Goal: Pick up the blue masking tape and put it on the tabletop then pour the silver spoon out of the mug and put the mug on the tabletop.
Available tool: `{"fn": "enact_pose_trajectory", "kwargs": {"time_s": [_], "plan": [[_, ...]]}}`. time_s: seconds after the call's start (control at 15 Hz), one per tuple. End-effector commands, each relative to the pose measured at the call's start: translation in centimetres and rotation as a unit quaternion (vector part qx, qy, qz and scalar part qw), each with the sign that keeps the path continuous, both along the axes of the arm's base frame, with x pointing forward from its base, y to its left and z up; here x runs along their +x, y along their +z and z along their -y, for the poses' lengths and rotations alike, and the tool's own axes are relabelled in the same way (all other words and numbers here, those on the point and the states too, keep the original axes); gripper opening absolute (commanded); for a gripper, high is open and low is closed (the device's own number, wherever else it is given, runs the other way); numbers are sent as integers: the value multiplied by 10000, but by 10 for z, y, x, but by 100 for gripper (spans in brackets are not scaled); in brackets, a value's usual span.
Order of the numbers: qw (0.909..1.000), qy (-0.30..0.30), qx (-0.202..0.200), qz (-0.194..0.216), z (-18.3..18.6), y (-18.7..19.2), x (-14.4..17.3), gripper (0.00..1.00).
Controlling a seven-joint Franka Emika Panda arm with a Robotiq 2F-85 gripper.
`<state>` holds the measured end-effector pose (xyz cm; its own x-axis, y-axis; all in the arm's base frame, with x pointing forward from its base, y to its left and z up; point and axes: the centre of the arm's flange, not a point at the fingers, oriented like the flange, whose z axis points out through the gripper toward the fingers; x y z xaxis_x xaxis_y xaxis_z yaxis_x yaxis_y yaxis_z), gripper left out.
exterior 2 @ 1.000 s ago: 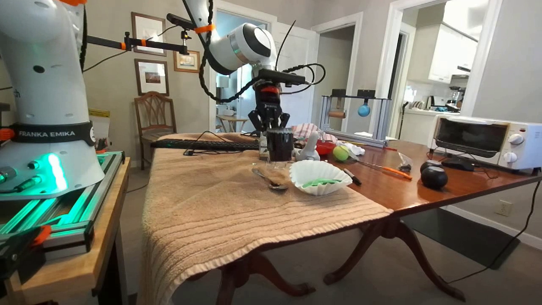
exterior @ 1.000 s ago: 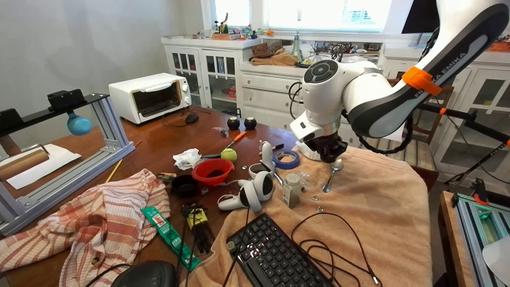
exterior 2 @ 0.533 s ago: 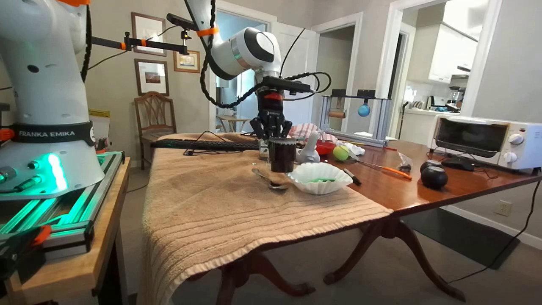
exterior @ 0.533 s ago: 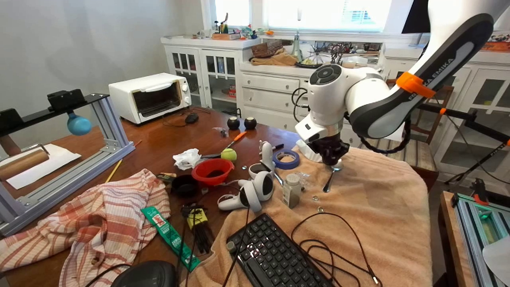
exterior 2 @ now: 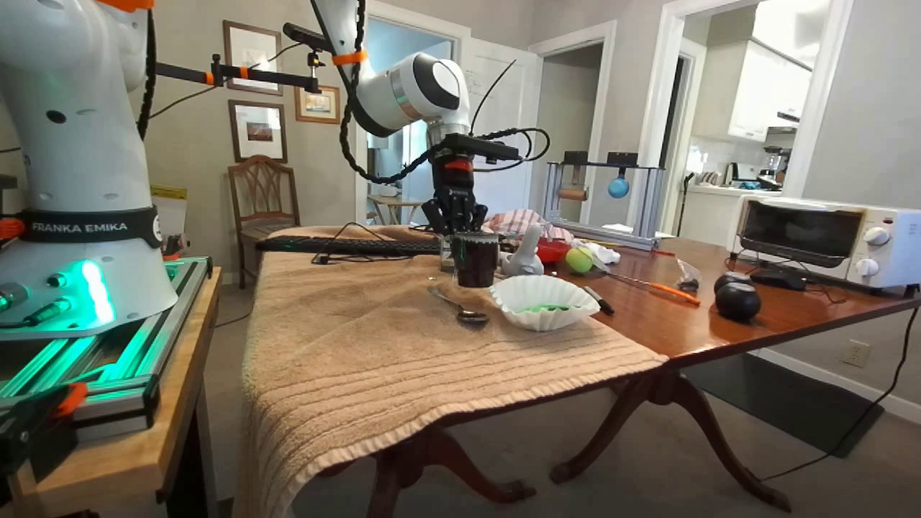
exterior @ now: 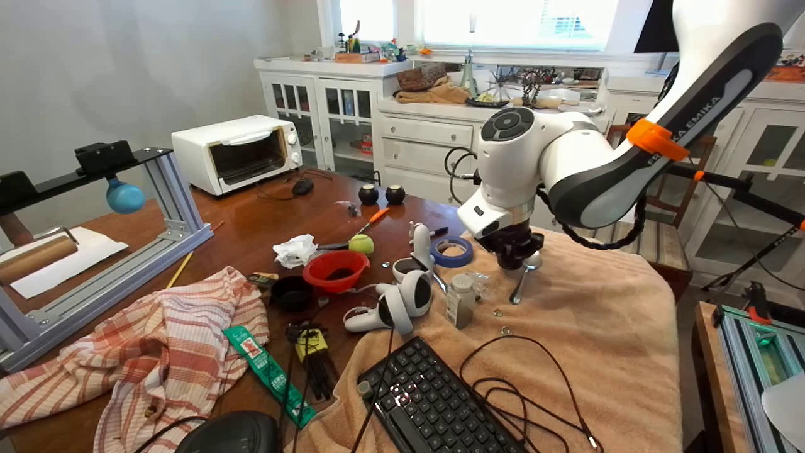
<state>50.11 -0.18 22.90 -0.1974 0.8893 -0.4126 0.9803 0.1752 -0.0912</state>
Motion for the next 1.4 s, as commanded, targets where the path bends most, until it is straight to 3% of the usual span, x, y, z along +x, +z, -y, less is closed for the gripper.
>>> {"fn": "enact_pose_trajectory", "kwargs": {"time_s": [0.0, 0.8, 1.33], "plan": [[9996, 224, 157, -70, 6, -5, 14, 4], [9973, 625, 279, -281, 0, -15, 29, 4], [9954, 549, 779, -119, 14, -17, 28, 4]]}}
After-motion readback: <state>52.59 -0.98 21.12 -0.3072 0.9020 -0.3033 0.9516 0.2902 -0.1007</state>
